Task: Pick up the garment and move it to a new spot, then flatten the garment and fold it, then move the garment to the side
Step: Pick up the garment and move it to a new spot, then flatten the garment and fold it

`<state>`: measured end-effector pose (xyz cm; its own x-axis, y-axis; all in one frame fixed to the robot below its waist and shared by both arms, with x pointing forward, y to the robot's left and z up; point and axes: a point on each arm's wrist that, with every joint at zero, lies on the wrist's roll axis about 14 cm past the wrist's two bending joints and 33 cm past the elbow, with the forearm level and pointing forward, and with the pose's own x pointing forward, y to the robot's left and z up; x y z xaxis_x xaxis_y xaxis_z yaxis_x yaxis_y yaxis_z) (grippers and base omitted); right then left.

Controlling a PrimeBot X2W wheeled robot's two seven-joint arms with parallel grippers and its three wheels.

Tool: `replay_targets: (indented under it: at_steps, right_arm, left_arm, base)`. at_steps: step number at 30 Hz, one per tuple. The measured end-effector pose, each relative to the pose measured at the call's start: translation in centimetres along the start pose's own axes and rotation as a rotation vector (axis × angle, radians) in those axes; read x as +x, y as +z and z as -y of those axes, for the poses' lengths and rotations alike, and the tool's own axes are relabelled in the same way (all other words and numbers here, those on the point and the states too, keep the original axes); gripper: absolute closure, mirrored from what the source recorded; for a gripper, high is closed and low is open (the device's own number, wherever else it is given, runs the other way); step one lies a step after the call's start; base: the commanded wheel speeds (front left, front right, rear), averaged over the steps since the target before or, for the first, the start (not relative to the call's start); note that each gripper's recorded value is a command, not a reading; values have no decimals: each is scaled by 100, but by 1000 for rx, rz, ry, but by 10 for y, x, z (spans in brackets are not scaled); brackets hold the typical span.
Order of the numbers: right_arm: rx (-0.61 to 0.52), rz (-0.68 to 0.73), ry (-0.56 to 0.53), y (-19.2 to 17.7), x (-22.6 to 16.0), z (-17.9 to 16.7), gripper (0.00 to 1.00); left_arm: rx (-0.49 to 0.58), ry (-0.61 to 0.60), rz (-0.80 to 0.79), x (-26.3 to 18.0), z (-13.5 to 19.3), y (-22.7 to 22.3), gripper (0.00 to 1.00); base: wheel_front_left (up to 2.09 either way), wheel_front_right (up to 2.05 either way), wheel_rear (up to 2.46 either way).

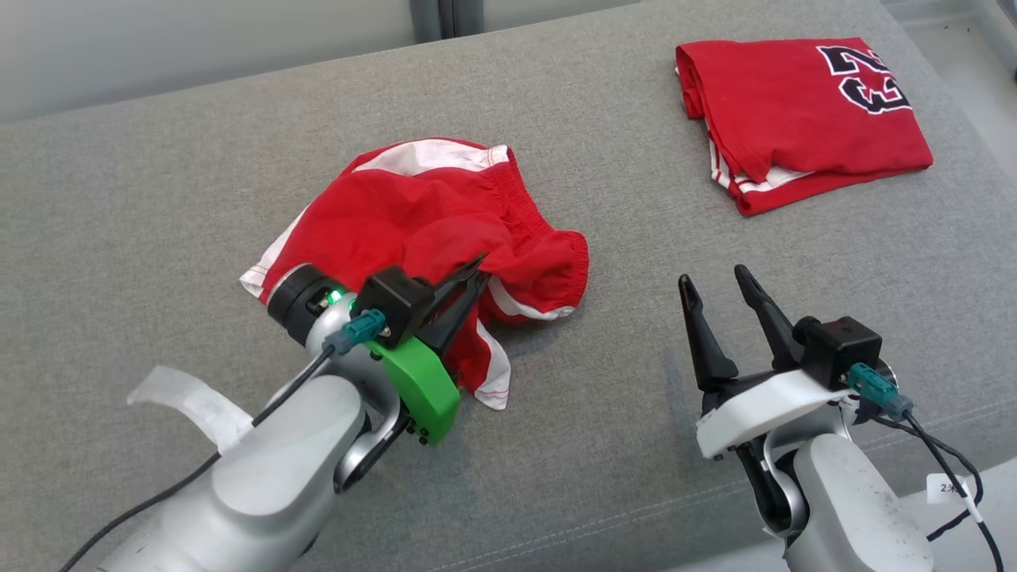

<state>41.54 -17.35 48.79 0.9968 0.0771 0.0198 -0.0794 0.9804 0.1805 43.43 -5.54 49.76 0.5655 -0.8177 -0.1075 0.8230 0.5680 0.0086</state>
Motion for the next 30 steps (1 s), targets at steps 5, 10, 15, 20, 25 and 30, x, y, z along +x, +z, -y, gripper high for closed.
replay_targets:
  at_steps: [5,10,15,20,25,30]
  right_arm:
    - [-3,4,25,2,1,-9,0]
    - [0,-2,38,0,-2,-14,0]
    - [5,0,52,0,-3,-20,0]
    - [10,2,63,0,-4,-25,0]
    - [14,2,85,0,-4,-33,0]
    - [14,10,95,2,-3,-36,0]
  left_arm:
    - [-29,56,20,-2,0,-9,0]
    - [-58,93,42,-5,2,-7,0]
    - [-63,134,84,-13,2,3,0]
    - [-96,202,117,-31,-2,4,0]
    - [-123,291,123,-52,-13,-2,0]
    - [-142,376,58,-75,-29,-31,0]
  base:
    - [0,0,0]
    - [0,0,0]
    - [0,0,0]
    - [0,0,0]
    - [0,0,0]
    - [0,0,0]
